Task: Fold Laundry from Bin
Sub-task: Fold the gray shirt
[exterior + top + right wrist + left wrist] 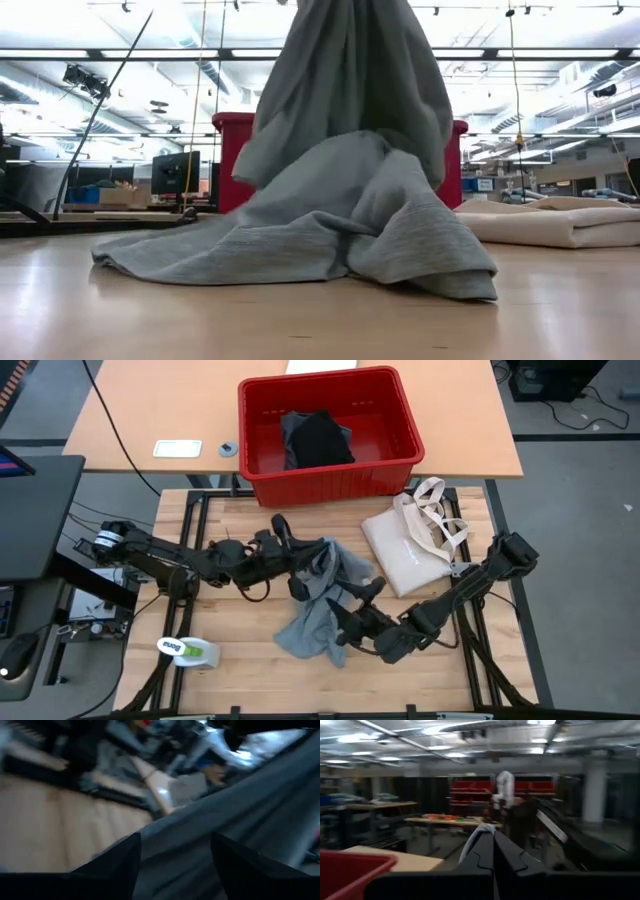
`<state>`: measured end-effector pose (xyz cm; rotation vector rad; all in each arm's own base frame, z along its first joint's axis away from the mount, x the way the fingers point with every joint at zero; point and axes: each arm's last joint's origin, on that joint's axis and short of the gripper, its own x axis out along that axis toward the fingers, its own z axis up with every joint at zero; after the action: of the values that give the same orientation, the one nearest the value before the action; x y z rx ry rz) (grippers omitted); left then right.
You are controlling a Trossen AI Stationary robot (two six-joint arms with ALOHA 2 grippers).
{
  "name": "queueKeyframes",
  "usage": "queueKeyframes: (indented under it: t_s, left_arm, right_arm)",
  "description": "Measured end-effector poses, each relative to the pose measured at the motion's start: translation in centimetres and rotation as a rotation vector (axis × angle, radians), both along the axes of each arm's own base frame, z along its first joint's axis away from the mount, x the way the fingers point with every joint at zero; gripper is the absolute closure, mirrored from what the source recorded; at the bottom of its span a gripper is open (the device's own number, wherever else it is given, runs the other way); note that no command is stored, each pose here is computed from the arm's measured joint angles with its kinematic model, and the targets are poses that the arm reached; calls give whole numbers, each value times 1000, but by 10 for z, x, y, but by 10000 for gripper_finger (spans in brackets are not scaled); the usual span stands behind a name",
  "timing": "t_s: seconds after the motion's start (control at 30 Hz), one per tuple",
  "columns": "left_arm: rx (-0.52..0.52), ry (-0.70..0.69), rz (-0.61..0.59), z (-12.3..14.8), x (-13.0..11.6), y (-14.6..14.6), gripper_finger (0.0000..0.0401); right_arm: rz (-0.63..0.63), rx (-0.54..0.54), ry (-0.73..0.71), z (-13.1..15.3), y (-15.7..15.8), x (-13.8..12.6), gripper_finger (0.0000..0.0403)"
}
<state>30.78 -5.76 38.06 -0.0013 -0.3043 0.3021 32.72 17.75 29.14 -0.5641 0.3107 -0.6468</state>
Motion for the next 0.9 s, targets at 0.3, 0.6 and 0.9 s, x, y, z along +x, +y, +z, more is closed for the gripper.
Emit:
queueKeyframes:
  t_s: [0.3,0.6,0.9]
  left_arm:
    - [-47,-67,68,17,-3,1,399]
    - [-45,-79,45,19,-6,-9,399]
    - [105,-7,82,21,-16,-39,399]
  right_arm:
    - [-20,77,-186,8,-9,22,158]
    - [-178,29,-160,6,-40,34,165]
    - [-254,-144,18,6,-24,22,332]
